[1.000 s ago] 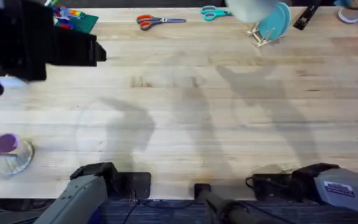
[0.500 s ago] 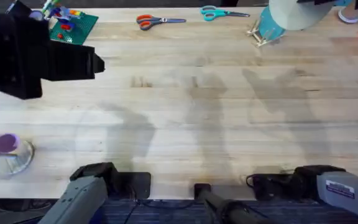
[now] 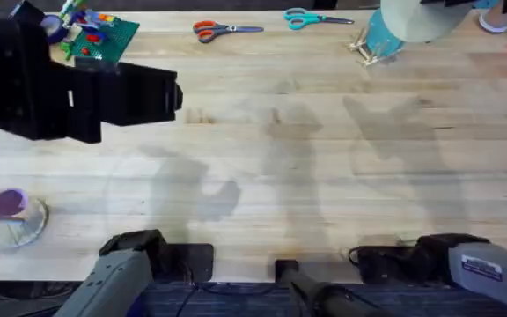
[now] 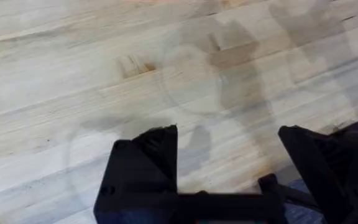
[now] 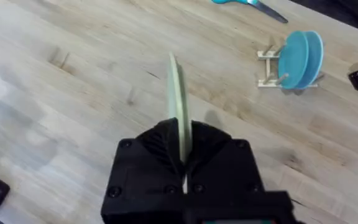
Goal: Pick up the plates from the table one by one and place each into a slot on the dish rack.
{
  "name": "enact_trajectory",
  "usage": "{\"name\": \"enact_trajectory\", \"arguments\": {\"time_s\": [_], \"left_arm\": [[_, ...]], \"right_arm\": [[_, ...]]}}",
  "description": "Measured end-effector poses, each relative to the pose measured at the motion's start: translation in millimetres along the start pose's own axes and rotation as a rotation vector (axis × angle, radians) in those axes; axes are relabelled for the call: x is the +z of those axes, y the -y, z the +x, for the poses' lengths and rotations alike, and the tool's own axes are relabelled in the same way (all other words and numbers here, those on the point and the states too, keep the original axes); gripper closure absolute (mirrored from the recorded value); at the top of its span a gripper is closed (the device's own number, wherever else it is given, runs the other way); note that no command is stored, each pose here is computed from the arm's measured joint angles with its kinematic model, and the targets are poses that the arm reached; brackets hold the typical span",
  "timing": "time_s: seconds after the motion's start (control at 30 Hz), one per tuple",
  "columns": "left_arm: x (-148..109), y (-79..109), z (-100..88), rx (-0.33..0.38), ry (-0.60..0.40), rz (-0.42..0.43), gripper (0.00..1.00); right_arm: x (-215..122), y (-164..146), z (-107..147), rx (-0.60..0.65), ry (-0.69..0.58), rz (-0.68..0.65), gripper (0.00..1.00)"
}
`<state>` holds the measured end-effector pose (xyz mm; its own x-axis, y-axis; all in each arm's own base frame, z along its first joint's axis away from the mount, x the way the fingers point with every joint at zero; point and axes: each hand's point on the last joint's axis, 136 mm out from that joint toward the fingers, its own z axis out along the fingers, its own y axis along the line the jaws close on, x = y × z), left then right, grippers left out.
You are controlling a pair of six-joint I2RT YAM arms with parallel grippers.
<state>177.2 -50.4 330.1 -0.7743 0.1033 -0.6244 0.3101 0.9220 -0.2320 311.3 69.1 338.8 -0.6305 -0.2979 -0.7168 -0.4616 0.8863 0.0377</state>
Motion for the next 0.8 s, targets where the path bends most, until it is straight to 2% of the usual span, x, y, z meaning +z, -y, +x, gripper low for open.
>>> {"name": "enact_trajectory", "arguments": {"time_s": [0.27,0.53,0.8], "left_arm": [[0,0.0,0.0,0.000,0.000,0.000,0.008],[0,0.0,0.0,0.000,0.000,0.000,0.006],[0,0.1,0.0,0.000,0.000,0.000,0.007]], "right_arm": [[0,1,0,-0.082,-0.002,0.004,0.970],[-2,23,7,-0.179,-0.052,0.128,0.970],[-1,32,8,-0.212,-0.070,0.172,0.970]]}}
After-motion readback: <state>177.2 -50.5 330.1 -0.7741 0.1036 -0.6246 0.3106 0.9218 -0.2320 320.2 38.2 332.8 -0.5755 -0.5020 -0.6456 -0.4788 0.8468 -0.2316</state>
